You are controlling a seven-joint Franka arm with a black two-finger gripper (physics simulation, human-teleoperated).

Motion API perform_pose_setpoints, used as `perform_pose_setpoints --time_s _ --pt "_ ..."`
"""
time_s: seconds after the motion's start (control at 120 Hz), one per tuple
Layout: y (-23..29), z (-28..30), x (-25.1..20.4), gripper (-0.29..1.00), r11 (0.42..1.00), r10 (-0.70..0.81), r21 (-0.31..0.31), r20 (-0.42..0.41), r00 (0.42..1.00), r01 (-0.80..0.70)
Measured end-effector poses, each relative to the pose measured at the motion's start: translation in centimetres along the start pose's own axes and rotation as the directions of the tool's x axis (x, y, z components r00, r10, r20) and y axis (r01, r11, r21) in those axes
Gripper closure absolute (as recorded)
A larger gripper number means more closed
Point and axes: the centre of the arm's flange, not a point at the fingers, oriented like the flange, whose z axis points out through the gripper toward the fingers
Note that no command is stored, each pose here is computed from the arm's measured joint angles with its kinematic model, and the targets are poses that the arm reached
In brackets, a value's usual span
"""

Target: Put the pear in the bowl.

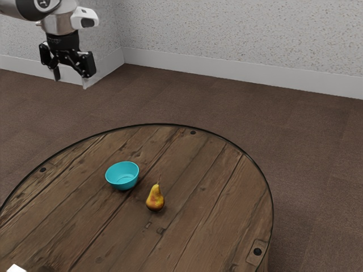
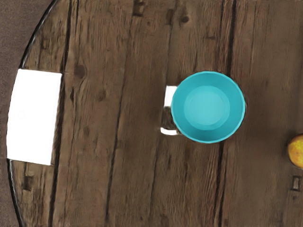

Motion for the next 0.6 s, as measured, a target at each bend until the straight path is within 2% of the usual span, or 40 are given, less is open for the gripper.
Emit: perform_pose_setpoints --time_s 0.133,0.192,0.308,0.442,0.525,0.6 --pt "-2.2 0.7 -0.2 0.0 0.999 -0.046 -0.002 0.016 0.999 0.046" --pt "-2.4 2.1 -0.3 0.0 0.998 -0.058 -0.034 0.046 0.997 0.059" --pt "-1.5 8.2 -0.5 0.0 0.992 -0.065 -0.101 0.157 0.986 0.081" --pt "0.6 17.2 -1.0 0.0 0.986 -0.065 -0.129 0.265 0.962 0.102" --pt "2.9 21.7 -1.8 0.0 0.986 -0.045 -0.143 0.279 0.959 0.088" --pt "6.8 23.6 -1.8 0.0 0.986 0.008 -0.162 0.251 0.968 0.033"
